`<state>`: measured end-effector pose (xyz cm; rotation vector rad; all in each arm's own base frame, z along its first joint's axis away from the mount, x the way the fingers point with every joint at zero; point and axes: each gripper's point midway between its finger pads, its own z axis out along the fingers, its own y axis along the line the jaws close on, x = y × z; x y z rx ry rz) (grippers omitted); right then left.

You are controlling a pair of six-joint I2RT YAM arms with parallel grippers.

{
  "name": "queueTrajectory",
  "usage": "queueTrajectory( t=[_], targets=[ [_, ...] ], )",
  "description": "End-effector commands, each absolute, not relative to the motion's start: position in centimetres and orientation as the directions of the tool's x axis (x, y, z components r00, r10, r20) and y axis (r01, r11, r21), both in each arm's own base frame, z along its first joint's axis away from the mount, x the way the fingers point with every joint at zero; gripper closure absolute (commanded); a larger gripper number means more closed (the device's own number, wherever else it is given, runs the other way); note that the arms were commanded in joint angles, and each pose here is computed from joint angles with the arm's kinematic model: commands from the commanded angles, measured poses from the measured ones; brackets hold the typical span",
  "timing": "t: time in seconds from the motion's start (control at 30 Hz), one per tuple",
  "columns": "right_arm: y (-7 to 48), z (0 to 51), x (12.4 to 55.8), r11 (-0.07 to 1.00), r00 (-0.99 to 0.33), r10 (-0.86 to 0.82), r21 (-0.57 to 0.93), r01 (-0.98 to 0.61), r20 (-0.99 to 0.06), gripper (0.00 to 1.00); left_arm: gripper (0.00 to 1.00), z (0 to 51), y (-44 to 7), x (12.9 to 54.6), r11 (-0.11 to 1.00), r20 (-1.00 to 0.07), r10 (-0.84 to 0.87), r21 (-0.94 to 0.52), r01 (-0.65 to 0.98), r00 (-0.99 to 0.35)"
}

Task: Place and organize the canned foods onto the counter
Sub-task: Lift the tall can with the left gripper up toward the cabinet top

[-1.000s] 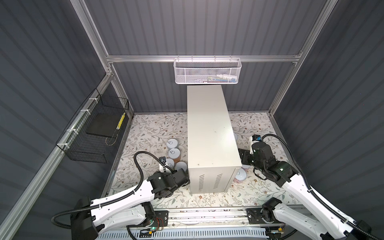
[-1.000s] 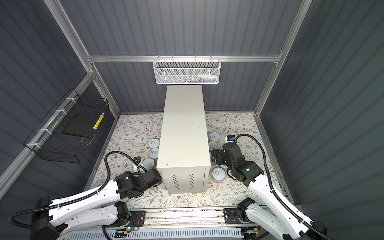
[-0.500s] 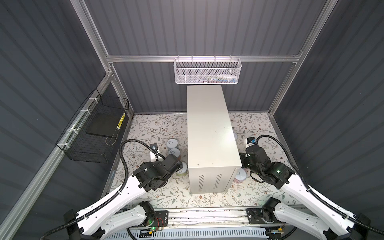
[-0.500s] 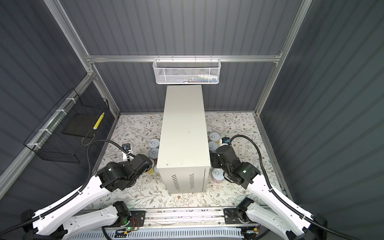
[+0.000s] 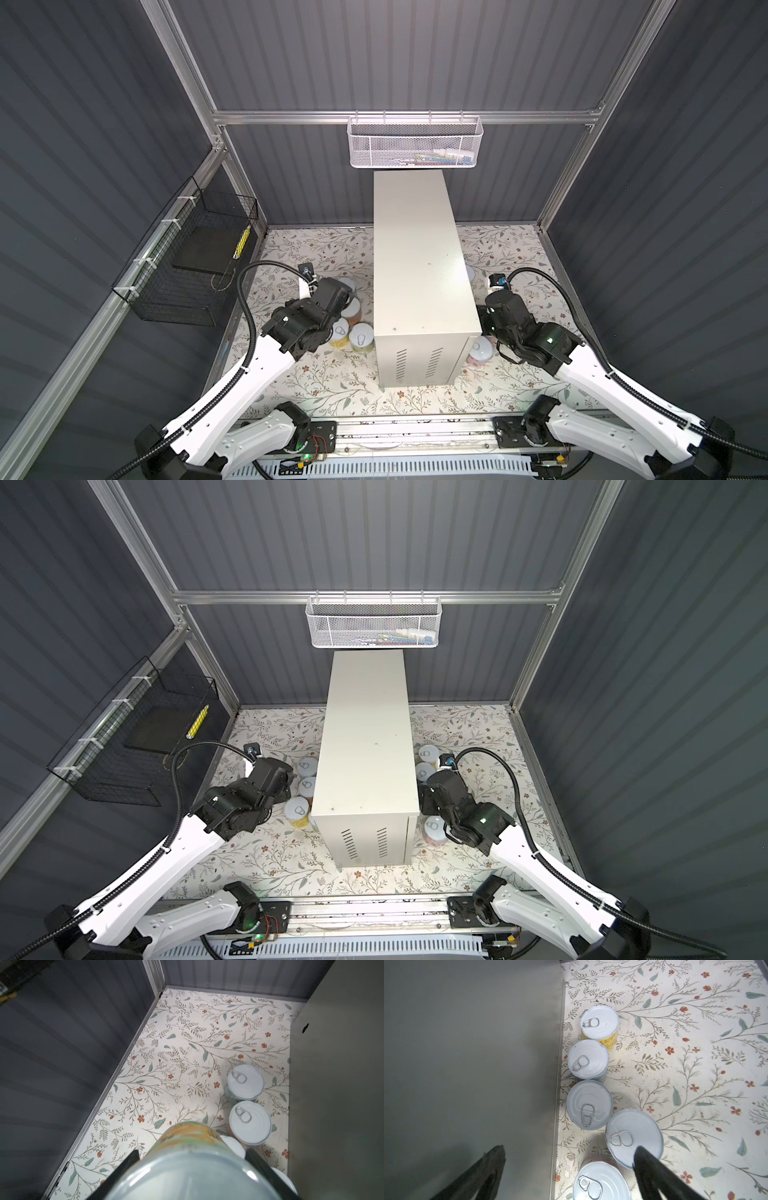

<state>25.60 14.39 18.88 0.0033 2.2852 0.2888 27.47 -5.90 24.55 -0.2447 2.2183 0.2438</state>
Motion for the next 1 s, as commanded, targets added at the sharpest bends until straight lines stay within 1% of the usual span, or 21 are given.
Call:
queueTrajectory(
  t=[0.0, 0.1, 0.17, 0.2, 0.27, 0.43, 0.5, 0.53, 0.57, 0.63, 0.7, 0.97],
  targets=[
    [16.9, 19.2, 26.0, 0.949, -0.657, 0.109, 0.275, -0.156, -0.746, 0.02, 1.00, 29.6, -6.8, 30.7, 0.974, -0.854, -0.083, 0.039, -0.222, -0.513],
    [16.1, 18.2, 26.2, 0.962, -0.652, 0.108, 0.243, -0.121, -0.751, 0.01, 1.00, 32.0, -6.4, 32.6, 0.976, -0.868, -0.083, 0.030, -0.218, -0.489],
    [14.8, 18.0, 26.4, 0.975, -0.637, 0.116, 0.208, -0.071, -0.762, 0.01, 1.00, 34.4, -6.0, 33.9, 0.978, -0.883, -0.093, 0.006, -0.210, -0.459],
    [14.0, 18.0, 26.4, 0.981, -0.628, 0.119, 0.189, -0.046, -0.769, 0.01, 1.00, 36.5, -5.9, 34.7, 0.979, -0.896, -0.105, -0.016, -0.204, -0.432],
    [12.7, 18.4, 26.5, 0.985, -0.610, 0.136, 0.172, -0.001, -0.781, 0.01, 1.00, 38.8, -6.1, 36.3, 0.984, -0.902, -0.101, -0.029, -0.175, -0.420],
    [10.5, 19.5, 26.6, 0.979, -0.582, 0.182, 0.200, 0.033, -0.793, 0.01, 1.00, 42.6, -10.1, 40.6, 0.997, -0.889, -0.068, -0.070, -0.013, -0.453],
    [9.6, 19.8, 26.6, 0.978, -0.570, 0.194, 0.201, 0.051, -0.798, 0.01, 1.00, 42.9, -12.0, 42.1, 0.994, -0.874, -0.058, -0.094, 0.050, -0.482],
    [9.2, 20.0, 26.6, 0.977, -0.563, 0.200, 0.203, 0.058, -0.802, 0.01, 1.00, 42.1, -12.9, 42.9, 0.992, -0.855, -0.045, -0.099, 0.076, -0.516],
    [8.9, 20.2, 26.6, 0.977, -0.556, 0.205, 0.204, 0.063, -0.806, 0.01, 1.00, 42.8, -13.7, 43.4, 0.987, -0.856, -0.047, -0.118, 0.106, -0.515],
    [8.2, 20.6, 26.5, 0.975, -0.545, 0.216, 0.210, 0.075, -0.810, 0.01, 1.00, 42.5, -15.1, 44.1, 0.978, -0.835, -0.036, -0.143, 0.154, -0.548],
    [8.0, 20.9, 26.4, 0.974, -0.538, 0.221, 0.217, 0.071, -0.814, 0.01, 1.00, 43.1, -16.5, 44.5, 0.963, -0.833, -0.031, -0.173, 0.207, -0.552],
    [7.8, 21.2, 26.4, 0.974, -0.535, 0.221, 0.217, 0.072, -0.815, 0.01, 1.00, 46.1, -17.8, 43.6, 0.928, -0.872, -0.048, -0.218, 0.300, -0.486]
  ],
)
